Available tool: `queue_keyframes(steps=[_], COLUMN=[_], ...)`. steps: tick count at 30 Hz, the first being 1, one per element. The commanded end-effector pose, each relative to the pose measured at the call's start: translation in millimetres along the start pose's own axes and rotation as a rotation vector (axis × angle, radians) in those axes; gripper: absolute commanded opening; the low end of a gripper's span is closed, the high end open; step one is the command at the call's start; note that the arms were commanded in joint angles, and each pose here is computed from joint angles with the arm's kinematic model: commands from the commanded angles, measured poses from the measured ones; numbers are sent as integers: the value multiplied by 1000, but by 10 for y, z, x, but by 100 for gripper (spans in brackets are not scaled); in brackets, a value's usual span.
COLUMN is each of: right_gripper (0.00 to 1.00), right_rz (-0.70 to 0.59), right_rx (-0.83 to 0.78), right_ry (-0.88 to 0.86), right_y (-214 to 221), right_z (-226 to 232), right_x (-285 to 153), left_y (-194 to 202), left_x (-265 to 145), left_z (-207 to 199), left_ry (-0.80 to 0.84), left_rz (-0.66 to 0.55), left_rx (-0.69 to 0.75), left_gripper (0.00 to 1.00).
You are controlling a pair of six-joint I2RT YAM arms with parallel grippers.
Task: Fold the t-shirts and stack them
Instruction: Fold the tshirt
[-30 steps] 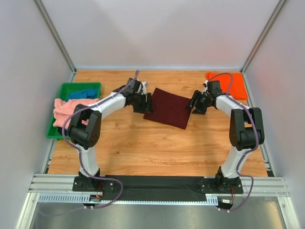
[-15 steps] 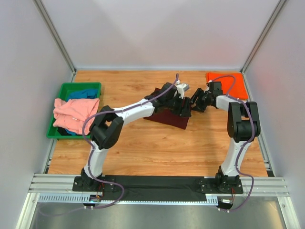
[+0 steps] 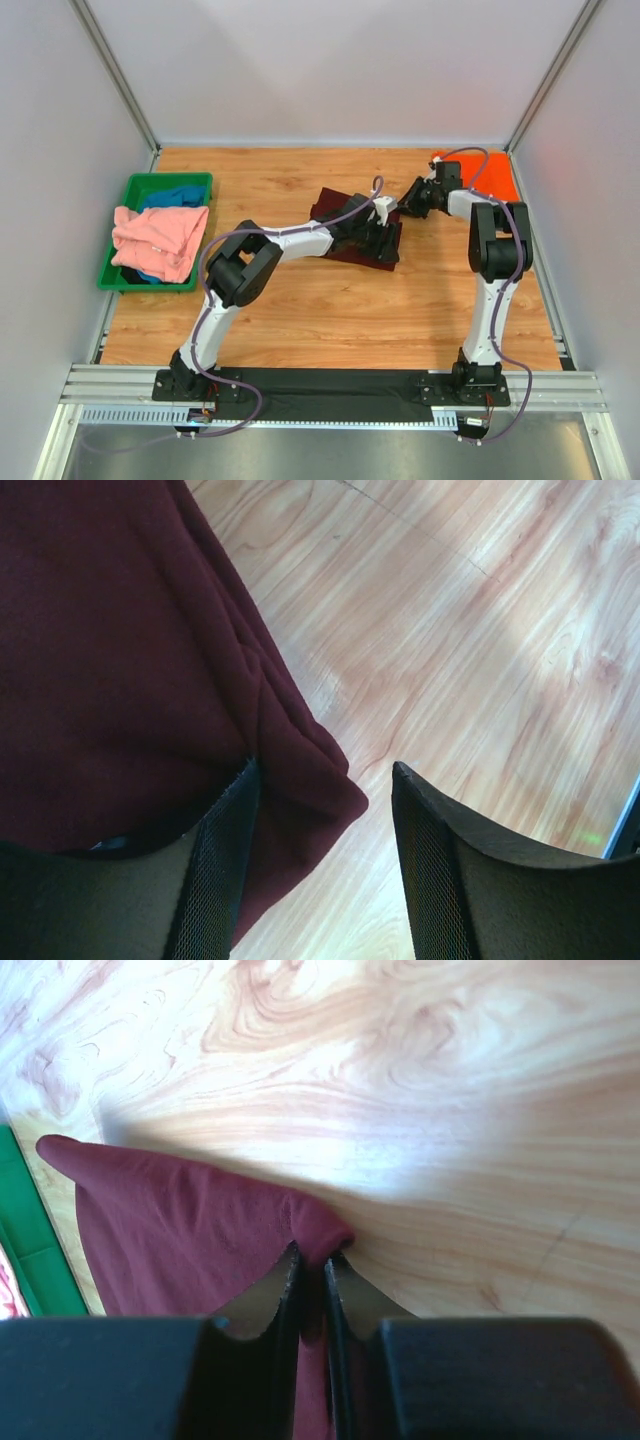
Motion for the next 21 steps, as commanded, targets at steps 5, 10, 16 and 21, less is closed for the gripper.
queue_keyframes(steps=[5,10,16,21], right_gripper=[37,55,46,12], right_rz=[-46,-101,-40,43], right_rx=[-76,-34,-15,-71], right_ry=[-39,17,113,-77], right_y=[-280,-514,-386,9], right_z=[130,171,346,705], right_x=[37,-350,-883,-1088], left_y=[19,-369,-511,-453], left_x=[-200,-721,-1156,-1302], left_z=[-333,-700,-302,311], left_ry=[21,44,-88,-148], left_rz=[13,-61,-37,0], left_rx=[54,83,22,-106], left_gripper=[65,69,69,68])
Point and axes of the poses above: each gripper's point midway between its finger pads, its own x axis out along the fingers, its own z axis along the line the jaws close on, y = z × x, the point moved 5 cm from there along -x, back along the fingers, and after that the axes turned 2 degrees about -x, right-handed, at the moved point
